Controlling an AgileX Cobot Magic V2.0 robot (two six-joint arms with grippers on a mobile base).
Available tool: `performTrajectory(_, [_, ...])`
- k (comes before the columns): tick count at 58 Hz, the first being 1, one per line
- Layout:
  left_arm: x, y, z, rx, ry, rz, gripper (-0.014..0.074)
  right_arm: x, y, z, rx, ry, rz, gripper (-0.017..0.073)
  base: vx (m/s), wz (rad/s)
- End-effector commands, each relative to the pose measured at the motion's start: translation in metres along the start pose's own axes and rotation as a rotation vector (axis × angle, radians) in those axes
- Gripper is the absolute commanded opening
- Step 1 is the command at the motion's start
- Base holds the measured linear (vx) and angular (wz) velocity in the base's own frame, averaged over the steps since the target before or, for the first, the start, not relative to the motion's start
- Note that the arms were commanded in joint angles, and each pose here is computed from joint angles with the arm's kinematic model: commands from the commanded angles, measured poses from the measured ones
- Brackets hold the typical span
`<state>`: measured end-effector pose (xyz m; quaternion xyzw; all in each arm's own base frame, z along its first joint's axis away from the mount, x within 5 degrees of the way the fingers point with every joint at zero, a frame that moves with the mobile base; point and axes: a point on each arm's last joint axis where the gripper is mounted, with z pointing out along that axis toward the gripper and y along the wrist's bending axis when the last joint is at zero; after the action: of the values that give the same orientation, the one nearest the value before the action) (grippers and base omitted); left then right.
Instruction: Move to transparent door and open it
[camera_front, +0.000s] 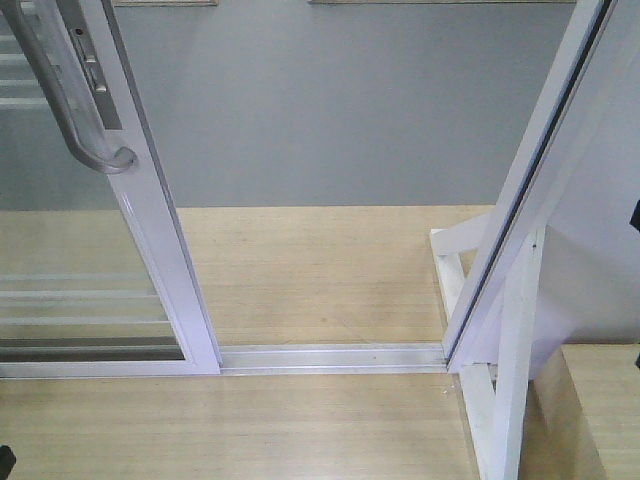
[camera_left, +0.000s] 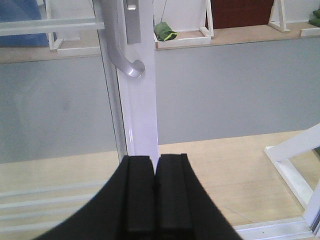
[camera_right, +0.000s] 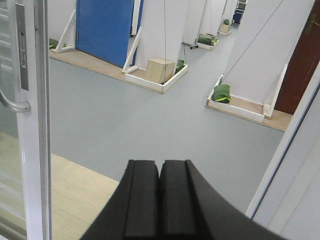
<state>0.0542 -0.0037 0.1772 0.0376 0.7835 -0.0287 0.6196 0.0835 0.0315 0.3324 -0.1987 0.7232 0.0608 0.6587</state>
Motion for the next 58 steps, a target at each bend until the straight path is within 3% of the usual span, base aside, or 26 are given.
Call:
performTrajectory(1, [0.0,-0.001,0.001,0.016,-0.066,-0.008,0.0,-0.017,-0.004,-0.002,0.03,-0.104,-0.007,-0.0001,0.0,0.0])
performTrajectory(45, [0.001,-0.001,0.001,0.014,-0.056,-0.007,0.0,-0.014,-0.004,-0.002,0.033,-0.102,-0.016,-0.0001,0.0,0.0])
performTrajectory(53, [0.001,-0.001,0.001,0.014,-0.056,-0.007,0.0,0.016,0.001,-0.003,0.052,-0.152,-0.019,-0.0001,0.0,0.0])
performTrajectory(58, [0.001,-0.001,0.001,0.014,-0.056,-0.007,0.0,0.056,0.007,-0.003,0.069,-0.195,-0.01,-0.0001,0.0,0.0])
